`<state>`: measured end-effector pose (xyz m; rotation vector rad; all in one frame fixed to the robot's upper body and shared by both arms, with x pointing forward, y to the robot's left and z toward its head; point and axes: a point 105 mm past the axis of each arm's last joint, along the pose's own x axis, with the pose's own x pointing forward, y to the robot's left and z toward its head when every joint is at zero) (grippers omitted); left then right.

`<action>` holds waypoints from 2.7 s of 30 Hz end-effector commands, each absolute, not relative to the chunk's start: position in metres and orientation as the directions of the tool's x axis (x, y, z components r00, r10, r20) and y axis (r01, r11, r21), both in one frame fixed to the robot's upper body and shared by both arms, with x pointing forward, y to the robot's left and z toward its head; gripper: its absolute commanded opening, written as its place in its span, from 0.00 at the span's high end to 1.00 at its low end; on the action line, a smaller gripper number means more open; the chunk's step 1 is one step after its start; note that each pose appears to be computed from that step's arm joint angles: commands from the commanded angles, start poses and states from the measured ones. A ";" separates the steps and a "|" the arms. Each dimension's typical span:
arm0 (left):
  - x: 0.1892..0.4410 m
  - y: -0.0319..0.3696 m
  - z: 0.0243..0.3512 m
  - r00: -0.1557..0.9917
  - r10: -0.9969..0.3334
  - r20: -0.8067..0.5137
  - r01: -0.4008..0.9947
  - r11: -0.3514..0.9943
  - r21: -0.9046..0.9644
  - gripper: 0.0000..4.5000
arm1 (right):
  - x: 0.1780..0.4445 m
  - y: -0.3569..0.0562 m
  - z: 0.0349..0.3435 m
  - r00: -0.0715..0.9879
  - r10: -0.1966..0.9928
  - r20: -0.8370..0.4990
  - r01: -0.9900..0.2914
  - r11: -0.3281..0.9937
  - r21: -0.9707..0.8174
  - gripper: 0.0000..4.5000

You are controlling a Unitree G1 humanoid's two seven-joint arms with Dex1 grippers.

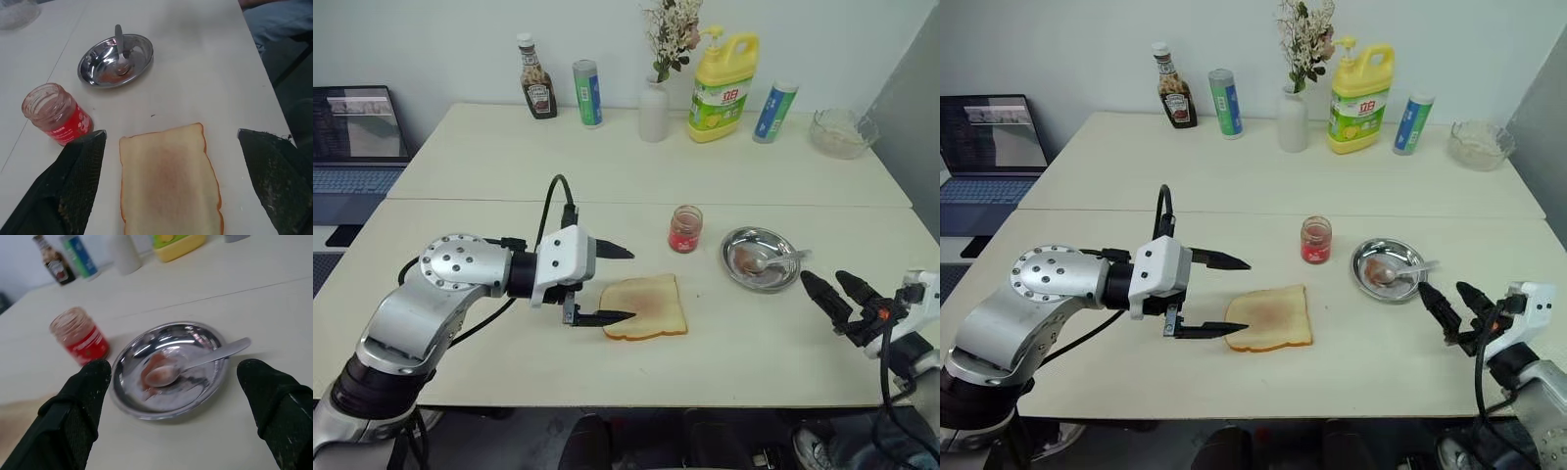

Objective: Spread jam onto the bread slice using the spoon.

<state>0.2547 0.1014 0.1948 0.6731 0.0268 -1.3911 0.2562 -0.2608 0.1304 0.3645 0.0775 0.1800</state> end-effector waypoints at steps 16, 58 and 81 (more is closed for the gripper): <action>0.249 0.086 0.199 0.185 -0.903 -0.387 0.885 -0.019 0.466 0.00 | 0.335 -0.285 0.100 0.989 0.133 -0.072 -0.071 0.827 0.558 0.00; 0.284 0.115 0.193 0.425 -0.857 -0.291 0.876 0.309 0.369 0.00 | 0.313 -0.243 0.189 0.921 0.324 0.216 -0.389 0.770 0.506 1.00; 0.279 0.119 0.207 0.458 -0.864 -0.206 0.875 0.399 0.274 0.00 | 0.367 -0.113 0.271 0.738 0.644 0.203 -0.639 0.763 -0.098 1.00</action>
